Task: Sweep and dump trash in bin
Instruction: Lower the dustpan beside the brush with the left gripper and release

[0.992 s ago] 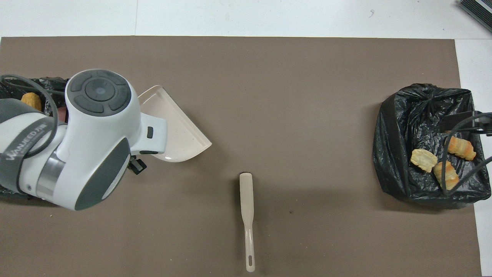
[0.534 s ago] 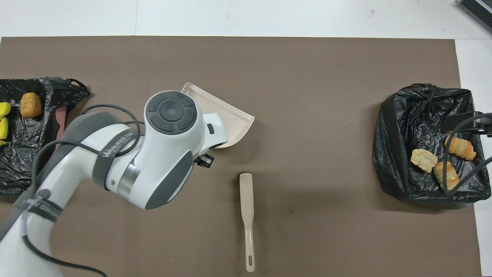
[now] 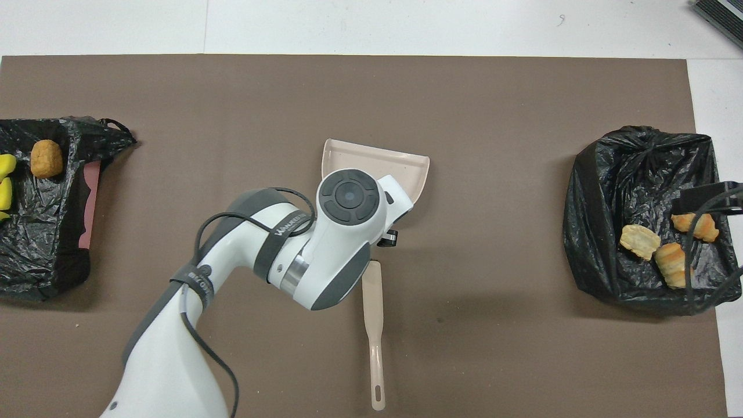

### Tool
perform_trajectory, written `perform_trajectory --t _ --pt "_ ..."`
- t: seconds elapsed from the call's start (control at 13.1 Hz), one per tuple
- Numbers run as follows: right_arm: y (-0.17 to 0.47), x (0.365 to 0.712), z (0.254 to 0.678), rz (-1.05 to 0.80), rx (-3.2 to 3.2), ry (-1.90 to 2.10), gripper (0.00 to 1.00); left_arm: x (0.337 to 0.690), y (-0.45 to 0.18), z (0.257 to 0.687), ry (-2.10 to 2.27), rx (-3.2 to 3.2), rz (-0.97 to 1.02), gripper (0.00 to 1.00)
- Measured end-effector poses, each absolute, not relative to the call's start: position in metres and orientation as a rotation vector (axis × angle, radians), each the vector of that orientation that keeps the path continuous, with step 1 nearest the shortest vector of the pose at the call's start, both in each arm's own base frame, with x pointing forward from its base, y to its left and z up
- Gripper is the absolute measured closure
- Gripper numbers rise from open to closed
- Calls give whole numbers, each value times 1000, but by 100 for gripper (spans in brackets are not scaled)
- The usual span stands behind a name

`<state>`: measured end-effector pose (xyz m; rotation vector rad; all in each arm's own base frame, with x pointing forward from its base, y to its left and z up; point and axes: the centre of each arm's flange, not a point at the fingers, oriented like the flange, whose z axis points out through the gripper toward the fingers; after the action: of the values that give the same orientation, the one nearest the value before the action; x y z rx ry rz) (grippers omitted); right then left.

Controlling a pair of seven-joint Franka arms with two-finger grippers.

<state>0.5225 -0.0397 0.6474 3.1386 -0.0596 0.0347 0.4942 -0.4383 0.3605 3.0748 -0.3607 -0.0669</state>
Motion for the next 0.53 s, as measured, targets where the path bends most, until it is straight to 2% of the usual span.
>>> perform_trajectory --t 0.08,0.31,0.53 --pt "-40 520 650 35 3140 -59 0 496 -447 359 -350 3072 -60 67" --pt "-37 519 651 34 3142 -52 0 510 -445 372 -323 3060 -16 34" --pt "-35 519 651 33 3142 -45 0 537 -408 400 -298 3057 25 0"
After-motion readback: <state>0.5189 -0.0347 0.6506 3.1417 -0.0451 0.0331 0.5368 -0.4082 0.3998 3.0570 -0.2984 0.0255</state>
